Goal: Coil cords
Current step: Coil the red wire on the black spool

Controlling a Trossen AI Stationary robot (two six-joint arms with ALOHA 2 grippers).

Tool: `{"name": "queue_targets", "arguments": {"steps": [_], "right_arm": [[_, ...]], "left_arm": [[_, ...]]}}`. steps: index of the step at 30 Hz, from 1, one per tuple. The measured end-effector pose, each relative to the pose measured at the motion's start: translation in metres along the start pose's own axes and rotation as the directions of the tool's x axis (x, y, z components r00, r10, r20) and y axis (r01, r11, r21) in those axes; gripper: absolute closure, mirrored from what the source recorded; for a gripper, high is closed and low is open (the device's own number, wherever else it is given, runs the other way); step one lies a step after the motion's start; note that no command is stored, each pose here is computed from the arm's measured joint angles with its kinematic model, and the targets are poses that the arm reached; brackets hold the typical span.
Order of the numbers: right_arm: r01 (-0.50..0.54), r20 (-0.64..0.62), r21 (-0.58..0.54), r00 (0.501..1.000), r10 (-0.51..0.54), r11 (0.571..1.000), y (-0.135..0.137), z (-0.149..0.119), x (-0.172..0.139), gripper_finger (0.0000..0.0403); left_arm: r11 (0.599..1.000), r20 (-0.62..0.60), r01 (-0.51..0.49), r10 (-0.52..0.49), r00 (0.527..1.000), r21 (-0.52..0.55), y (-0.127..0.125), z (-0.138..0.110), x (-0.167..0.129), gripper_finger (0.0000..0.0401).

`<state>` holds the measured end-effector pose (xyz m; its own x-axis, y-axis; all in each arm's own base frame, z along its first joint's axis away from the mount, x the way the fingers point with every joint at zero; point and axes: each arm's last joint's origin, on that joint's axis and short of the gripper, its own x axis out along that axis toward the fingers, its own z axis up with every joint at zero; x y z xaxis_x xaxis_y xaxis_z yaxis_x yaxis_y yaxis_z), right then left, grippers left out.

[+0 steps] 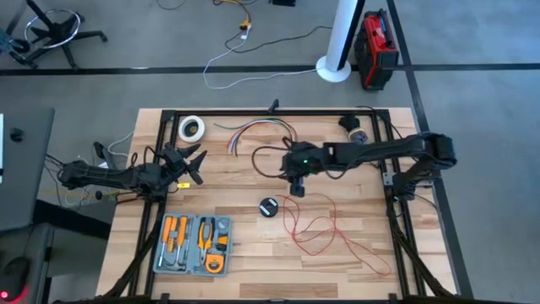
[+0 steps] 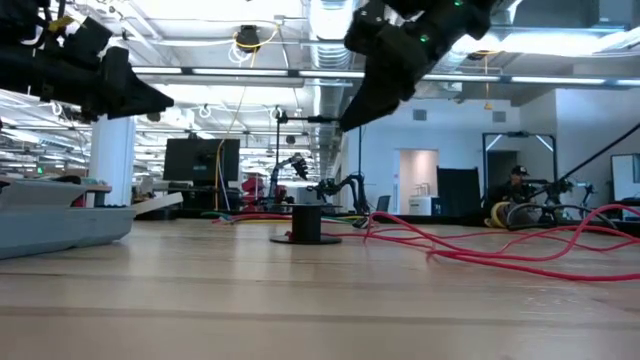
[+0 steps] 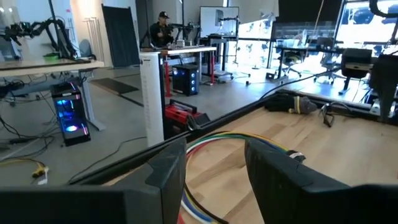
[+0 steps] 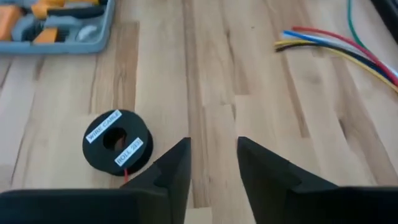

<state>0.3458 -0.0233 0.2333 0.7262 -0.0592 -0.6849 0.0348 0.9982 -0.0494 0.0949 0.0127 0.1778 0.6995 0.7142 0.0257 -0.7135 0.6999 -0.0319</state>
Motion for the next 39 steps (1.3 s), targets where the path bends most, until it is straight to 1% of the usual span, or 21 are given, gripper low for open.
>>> {"name": "queue_targets", "arguments": {"steps": [3, 6, 9, 14, 16, 18, 20, 24, 26, 29, 31, 33, 39], "right_arm": [[-0.024, -0.025, -0.108, 0.999, 0.021, 0.994, 0.01, 0.005, 0.009, 0.0214], [-0.049, -0.041, -0.215, 0.998, 0.041, 0.975, 0.02, 0.01, 0.019, 0.0178], [-0.058, -0.059, -0.221, 0.997, 0.046, 0.974, 0.023, 0.017, 0.031, 0.0158], [-0.076, -0.204, -0.233, 0.979, 0.028, 0.969, 0.022, 0.018, 0.058, 0.0157], [-0.096, -0.263, -0.247, 0.964, 0.029, 0.964, 0.023, 0.02, 0.064, 0.016], [-0.112, -0.292, -0.263, 0.956, 0.032, 0.958, 0.025, 0.025, 0.068, 0.0163], [-0.143, -0.335, -0.297, 0.941, 0.037, 0.944, 0.03, 0.025, 0.073, 0.0164], [-0.185, -0.359, -0.351, 0.932, 0.051, 0.918, 0.039, 0.029, 0.082, 0.0165], [-0.2, -0.358, -0.364, 0.932, 0.061, 0.909, 0.044, 0.031, 0.087, 0.0165], [-0.227, -0.391, -0.383, 0.918, 0.065, 0.896, 0.05, 0.028, 0.096, 0.0165], [-0.245, -0.42, -0.386, 0.905, 0.067, 0.889, 0.054, 0.025, 0.1, 0.0165], [-0.246, -0.409, -0.396, 0.91, 0.07, 0.885, 0.058, 0.025, 0.103, 0.0165], [-0.262, -0.444, -0.398, 0.894, 0.066, 0.879, 0.056, 0.017, 0.112, 0.0165]], "left_arm": [[1.0, 0.001, 0.0, 0.0, 1.0, 0.023, 0.0, 0.0, 0.0, 0.0246], [1.0, 0.001, 0.0, 0.0, 1.0, 0.03, 0.0, 0.0, 0.0, 0.0246], [1.0, 0.002, 0.0, 0.0, 1.0, 0.012, 0.0, 0.001, 0.0, 0.0246], [1.0, -0.001, 0.0, 0.0, 1.0, -0.013, 0.0, 0.0, 0.0, 0.0246], [1.0, -0.005, 0.0, 0.0, 1.0, -0.019, 0.0, 0.0, 0.0, 0.0246], [1.0, -0.01, 0.0, 0.0, 1.0, -0.024, 0.0, -0.001, 0.0, 0.0246], [1.0, -0.017, 0.0, 0.0, 1.0, -0.026, 0.0, -0.002, 0.0, 0.0246], [1.0, -0.029, -0.001, 0.0, 1.0, -0.029, 0.0, -0.003, 0.0, 0.0246], [0.999, -0.042, -0.002, 0.001, 0.999, -0.034, 0.0, -0.005, 0.0, 0.0246], [0.999, -0.044, -0.004, 0.002, 0.999, -0.046, 0.0, -0.005, 0.0, 0.0246], [0.999, -0.044, -0.004, 0.001, 0.999, -0.054, 0.0, -0.006, 0.0, 0.0246], [0.998, -0.046, -0.005, 0.002, 0.999, -0.066, 0.0, -0.006, 0.0, 0.0246], [0.996, -0.05, -0.006, 0.002, 0.999, -0.089, 0.0, -0.007, 0.0, 0.0246]]}}
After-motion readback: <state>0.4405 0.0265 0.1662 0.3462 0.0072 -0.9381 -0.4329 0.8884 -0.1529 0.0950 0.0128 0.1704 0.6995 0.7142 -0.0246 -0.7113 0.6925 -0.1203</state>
